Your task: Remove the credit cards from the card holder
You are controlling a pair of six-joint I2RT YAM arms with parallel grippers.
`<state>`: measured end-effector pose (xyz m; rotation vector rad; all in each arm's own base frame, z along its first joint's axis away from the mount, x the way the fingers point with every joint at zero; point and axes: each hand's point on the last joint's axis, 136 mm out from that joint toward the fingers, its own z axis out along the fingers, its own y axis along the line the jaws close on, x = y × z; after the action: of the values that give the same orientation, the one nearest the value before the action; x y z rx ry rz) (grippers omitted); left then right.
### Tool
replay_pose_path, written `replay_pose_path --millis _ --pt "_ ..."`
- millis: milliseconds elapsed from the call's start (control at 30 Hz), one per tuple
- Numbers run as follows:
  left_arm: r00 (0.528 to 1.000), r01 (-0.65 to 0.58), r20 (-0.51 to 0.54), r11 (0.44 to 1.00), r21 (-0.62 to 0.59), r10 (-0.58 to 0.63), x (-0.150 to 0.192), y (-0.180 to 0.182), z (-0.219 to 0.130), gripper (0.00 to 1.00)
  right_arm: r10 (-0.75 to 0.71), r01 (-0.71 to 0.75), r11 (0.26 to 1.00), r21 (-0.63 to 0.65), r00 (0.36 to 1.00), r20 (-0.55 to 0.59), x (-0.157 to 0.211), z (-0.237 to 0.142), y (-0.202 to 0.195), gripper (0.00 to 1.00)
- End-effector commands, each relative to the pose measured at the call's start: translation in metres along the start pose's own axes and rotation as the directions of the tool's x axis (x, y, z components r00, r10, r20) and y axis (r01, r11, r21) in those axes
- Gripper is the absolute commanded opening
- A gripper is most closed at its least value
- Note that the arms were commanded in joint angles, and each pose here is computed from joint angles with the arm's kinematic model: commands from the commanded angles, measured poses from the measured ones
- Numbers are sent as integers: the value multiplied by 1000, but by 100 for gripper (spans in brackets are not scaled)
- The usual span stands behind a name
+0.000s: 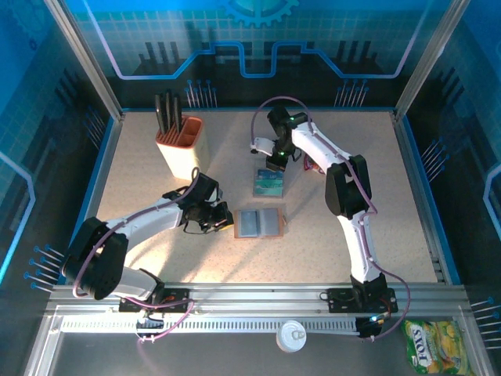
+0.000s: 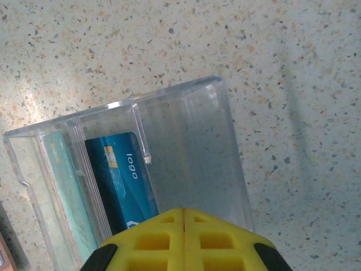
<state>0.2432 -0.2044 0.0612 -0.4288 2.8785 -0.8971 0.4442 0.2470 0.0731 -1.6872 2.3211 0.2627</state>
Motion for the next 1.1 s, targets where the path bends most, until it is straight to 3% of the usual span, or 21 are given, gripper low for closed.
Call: replay_pose_path --millis 0,167,367,567,767,1067 --pt "1000 11 -14 1000 -7 -11 3 7 4 10 0 0 1000 -16 1000 -2 -1 2 7 0" --pt "1000 10 -11 1000 -1 -10 2 5 4 10 6 -6 1000 10 999 32 -9 -9 6 2" --pt "1000 10 -15 1000 13 -9 0 2 7 10 37 -45 996 77 994 99 -23 -32 0 10" --pt "1000 7 -22 999 31 -7 -4 -3 13 9 140 -157 984 84 974 175 -38 -54 14 13" --pt "999 5 -34 999 48 -4 -8 -8 22 8 307 -320 947 15 919 247 -50 -57 47 16" --pt "998 13 -60 999 46 -10 -9 -3 36 5 561 -544 827 -139 788 255 -49 -35 106 11"
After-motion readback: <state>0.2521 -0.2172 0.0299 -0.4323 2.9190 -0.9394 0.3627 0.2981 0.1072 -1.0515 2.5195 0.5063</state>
